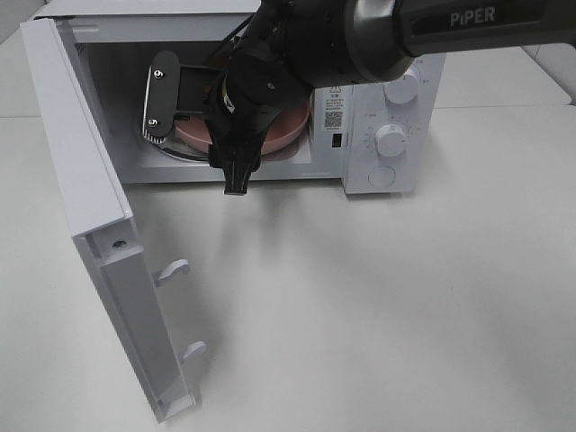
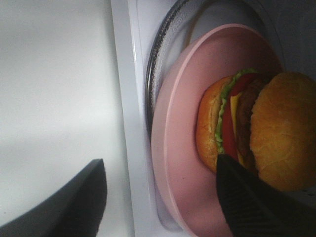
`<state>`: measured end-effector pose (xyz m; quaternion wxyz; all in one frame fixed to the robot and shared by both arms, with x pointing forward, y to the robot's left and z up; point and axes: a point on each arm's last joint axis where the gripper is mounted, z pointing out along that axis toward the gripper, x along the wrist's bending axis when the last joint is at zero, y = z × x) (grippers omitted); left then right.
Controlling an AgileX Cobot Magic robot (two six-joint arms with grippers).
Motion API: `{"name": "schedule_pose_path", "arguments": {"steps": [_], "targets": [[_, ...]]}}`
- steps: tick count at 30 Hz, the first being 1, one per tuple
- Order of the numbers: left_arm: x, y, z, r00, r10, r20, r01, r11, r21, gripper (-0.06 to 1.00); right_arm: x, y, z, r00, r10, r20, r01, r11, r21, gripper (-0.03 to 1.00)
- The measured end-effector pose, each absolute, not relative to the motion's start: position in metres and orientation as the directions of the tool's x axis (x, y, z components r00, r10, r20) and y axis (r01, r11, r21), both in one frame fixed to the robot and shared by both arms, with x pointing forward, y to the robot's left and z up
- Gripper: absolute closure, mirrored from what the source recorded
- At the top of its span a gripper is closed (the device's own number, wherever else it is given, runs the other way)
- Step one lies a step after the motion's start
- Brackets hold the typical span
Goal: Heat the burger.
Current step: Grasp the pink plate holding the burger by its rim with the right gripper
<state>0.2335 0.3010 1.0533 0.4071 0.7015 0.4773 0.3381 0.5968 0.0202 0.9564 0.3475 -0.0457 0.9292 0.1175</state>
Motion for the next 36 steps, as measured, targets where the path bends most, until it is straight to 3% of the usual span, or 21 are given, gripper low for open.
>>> {"name": "schedule_pose_path", "arguments": {"steps": [27, 36], "targets": [[0.234, 0.301, 1.053, 0.316, 0.945, 0.086, 0.394, -0.213, 0.894, 0.94, 0.611, 0.015, 0.956, -0.731, 0.065, -0.679, -0.159, 0.952, 0.263, 0.34], [0.234, 0.301, 1.053, 0.316, 0.945, 0.086, 0.394, -0.213, 0.894, 0.94, 0.618, 0.013, 0.922, -0.755, 0.027, -0.655, -0.152, 0.965, 0.216, 0.34]]}}
